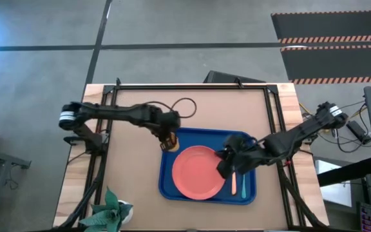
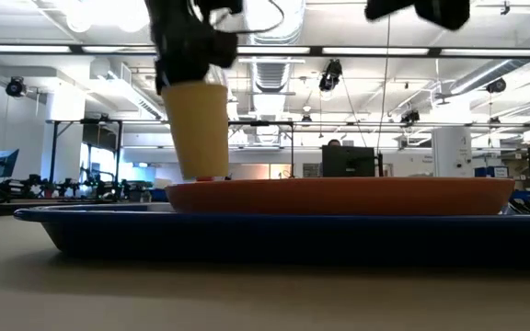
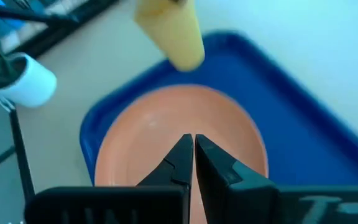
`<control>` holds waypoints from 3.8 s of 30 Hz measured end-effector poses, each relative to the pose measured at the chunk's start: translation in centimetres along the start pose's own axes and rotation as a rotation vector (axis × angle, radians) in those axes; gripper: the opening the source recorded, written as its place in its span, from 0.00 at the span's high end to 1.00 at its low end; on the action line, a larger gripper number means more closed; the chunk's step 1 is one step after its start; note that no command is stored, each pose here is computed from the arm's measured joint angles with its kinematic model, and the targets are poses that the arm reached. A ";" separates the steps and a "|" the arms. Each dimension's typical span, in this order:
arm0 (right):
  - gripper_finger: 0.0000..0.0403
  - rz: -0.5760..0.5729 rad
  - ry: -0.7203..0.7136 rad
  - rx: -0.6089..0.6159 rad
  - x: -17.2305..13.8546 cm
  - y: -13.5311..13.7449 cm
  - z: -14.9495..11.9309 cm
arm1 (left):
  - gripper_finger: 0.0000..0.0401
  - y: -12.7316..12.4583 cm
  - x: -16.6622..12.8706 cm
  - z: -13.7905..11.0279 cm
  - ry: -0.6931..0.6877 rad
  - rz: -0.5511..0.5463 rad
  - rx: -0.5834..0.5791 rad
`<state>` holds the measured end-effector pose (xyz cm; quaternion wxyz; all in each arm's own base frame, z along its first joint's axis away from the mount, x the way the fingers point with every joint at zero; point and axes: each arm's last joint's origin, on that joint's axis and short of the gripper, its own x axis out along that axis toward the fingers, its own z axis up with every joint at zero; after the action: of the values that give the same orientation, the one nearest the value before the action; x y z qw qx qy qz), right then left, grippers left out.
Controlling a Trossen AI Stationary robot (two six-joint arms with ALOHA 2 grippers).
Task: Pick and place plate/cup/fork/spoon on tray
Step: Put the yellow cup in the top left corner of the blue tray, then adjust the light orange fork on the blue tray
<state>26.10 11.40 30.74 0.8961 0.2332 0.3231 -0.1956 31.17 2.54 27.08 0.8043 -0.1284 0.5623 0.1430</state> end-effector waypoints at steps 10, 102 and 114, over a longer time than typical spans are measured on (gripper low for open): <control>0.98 0.007 -0.042 -0.015 -1.0 -0.3 0.5 | 1.00 1.9 3.2 1.4 0.061 0.041 0.015; 0.98 -0.403 0.514 0.431 1.9 -2.6 -6.1 | 0.75 2.8 -14.2 1.1 -0.579 -0.107 0.055; 0.82 -0.495 0.528 0.499 6.5 -2.7 -7.4 | 0.75 3.4 -14.5 -1.3 -0.588 -0.057 0.137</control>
<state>25.75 11.90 20.56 0.6249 0.4002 0.5302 -0.4103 24.04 3.99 40.17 0.9431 -0.0427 0.3096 0.1133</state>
